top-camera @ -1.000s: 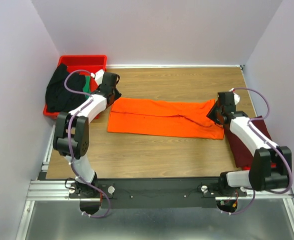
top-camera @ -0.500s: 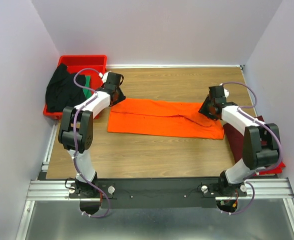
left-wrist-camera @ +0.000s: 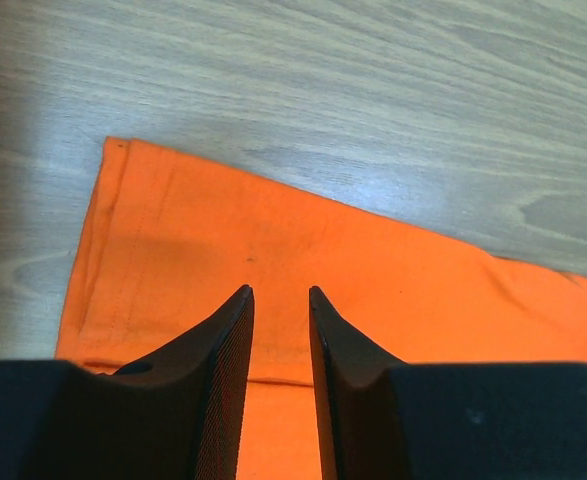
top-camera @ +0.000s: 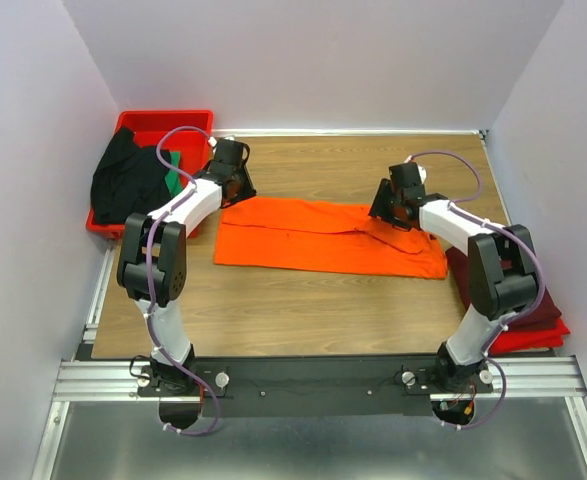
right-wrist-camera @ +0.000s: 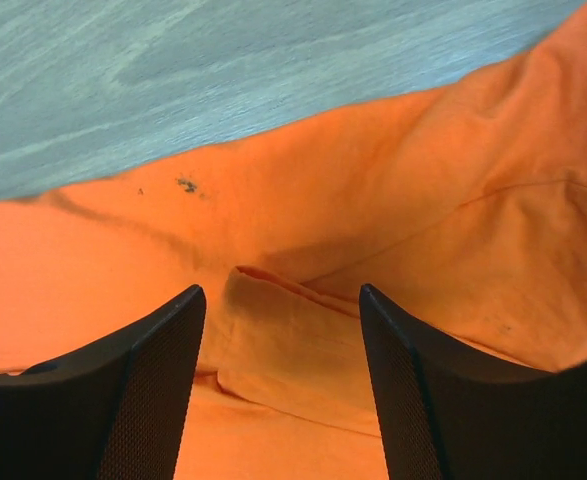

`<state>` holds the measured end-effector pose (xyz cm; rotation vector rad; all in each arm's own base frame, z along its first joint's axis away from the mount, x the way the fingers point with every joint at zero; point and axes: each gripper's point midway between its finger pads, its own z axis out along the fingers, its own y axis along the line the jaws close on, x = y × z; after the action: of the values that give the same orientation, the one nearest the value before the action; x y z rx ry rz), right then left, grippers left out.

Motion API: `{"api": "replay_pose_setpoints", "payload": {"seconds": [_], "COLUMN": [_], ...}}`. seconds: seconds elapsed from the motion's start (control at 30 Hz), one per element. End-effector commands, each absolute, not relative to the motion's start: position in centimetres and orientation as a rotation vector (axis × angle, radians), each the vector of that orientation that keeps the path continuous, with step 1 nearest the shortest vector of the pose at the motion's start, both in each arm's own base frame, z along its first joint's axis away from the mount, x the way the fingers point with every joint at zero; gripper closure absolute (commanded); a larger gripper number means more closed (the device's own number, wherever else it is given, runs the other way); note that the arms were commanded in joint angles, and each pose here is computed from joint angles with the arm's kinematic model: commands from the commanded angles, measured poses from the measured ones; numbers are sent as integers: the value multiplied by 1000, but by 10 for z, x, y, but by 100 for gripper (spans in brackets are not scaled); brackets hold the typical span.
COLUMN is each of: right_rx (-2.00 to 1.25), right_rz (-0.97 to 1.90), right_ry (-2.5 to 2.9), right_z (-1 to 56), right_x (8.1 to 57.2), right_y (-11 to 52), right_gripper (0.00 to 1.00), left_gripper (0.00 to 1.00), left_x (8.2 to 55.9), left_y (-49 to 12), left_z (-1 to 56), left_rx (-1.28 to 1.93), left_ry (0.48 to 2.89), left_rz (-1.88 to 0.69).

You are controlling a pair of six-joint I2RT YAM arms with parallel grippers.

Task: Fold and stack the t-shirts
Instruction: Fold the tshirt

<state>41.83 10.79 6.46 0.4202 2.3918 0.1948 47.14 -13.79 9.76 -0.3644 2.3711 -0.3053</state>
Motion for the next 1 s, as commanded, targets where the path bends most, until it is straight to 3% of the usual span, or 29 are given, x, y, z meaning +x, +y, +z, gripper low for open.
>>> {"api": "replay_pose_setpoints", "payload": {"seconds": [0.0,0.13,0.27,0.37,0.43,0.57,0.77,0.97], "right_rx": [382,363,341,334,336,333,320,317], "right_rz": [138,116,121,137,154,187,237,300], "right_ry": [2363,2373,2382,2388,2396,2407,2451,2464], "right_z": [65,59,57,57,57,58,51,53], "right_x": [433,435,431,425,419,407,385,364], "right_y": [110,113,121,125,126,128,131,137], "right_gripper": [30,30,37,49,67,80,91,92], "left_gripper": [65,65,66,66,66,66,67,67], "left_x": [468,467,467,466,466,464,463,462], "left_y": [-149,-153,-154,-155,-155,-159,-161,-163], "left_z": [106,107,107,105,104,106,106,105], "left_rx": [-279,-261,-249,-246,-246,-230,-222,-217], "left_ry": [2367,2367,2367,2373,2374,2377,2379,2383], "left_rz": [-347,-360,-365,-366,-366,-400,-410,-422]}}
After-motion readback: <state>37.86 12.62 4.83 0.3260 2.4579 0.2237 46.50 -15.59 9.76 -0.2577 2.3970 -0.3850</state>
